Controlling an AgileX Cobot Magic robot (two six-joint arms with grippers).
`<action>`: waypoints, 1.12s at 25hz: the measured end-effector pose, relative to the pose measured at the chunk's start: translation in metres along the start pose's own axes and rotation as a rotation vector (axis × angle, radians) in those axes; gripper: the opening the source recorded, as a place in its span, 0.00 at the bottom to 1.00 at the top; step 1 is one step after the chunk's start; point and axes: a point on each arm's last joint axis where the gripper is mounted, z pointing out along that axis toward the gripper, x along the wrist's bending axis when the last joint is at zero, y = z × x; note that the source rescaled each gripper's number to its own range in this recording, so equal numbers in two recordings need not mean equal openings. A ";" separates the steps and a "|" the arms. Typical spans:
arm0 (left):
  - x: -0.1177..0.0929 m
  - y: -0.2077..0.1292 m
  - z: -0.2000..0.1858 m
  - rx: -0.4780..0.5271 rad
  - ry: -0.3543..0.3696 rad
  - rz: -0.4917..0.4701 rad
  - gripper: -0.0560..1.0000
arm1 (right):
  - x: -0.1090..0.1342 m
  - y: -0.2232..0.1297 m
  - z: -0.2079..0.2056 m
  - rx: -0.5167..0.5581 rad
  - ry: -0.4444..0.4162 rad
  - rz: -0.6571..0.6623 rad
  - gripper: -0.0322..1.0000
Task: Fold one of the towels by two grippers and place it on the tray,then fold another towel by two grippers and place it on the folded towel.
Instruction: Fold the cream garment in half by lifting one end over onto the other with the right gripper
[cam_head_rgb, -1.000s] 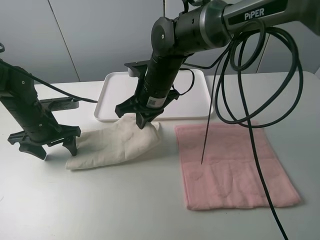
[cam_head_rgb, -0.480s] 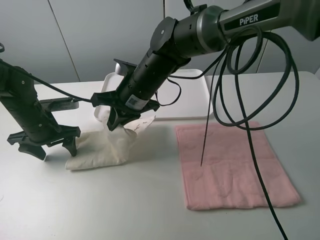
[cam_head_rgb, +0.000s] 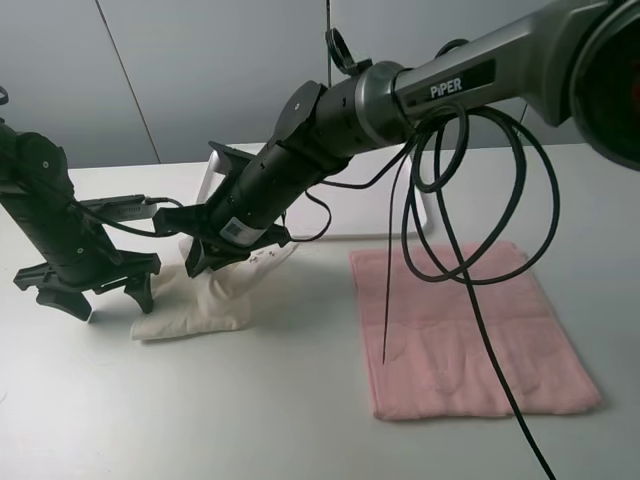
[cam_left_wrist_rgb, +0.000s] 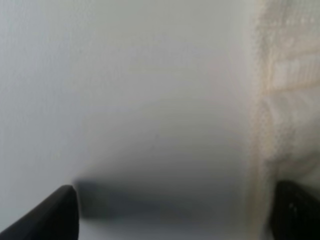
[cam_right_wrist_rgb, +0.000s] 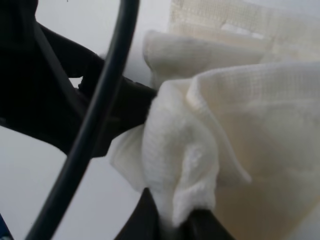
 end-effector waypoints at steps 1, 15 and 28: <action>0.000 0.000 0.000 0.000 0.000 0.000 0.98 | 0.002 -0.002 0.005 -0.007 -0.002 -0.001 0.09; 0.000 -0.001 0.000 0.013 -0.004 0.026 0.98 | 0.016 -0.001 0.017 -0.122 -0.024 -0.011 0.09; 0.001 -0.007 -0.026 0.002 -0.014 0.083 0.98 | 0.015 0.000 0.017 -0.126 -0.026 -0.010 0.09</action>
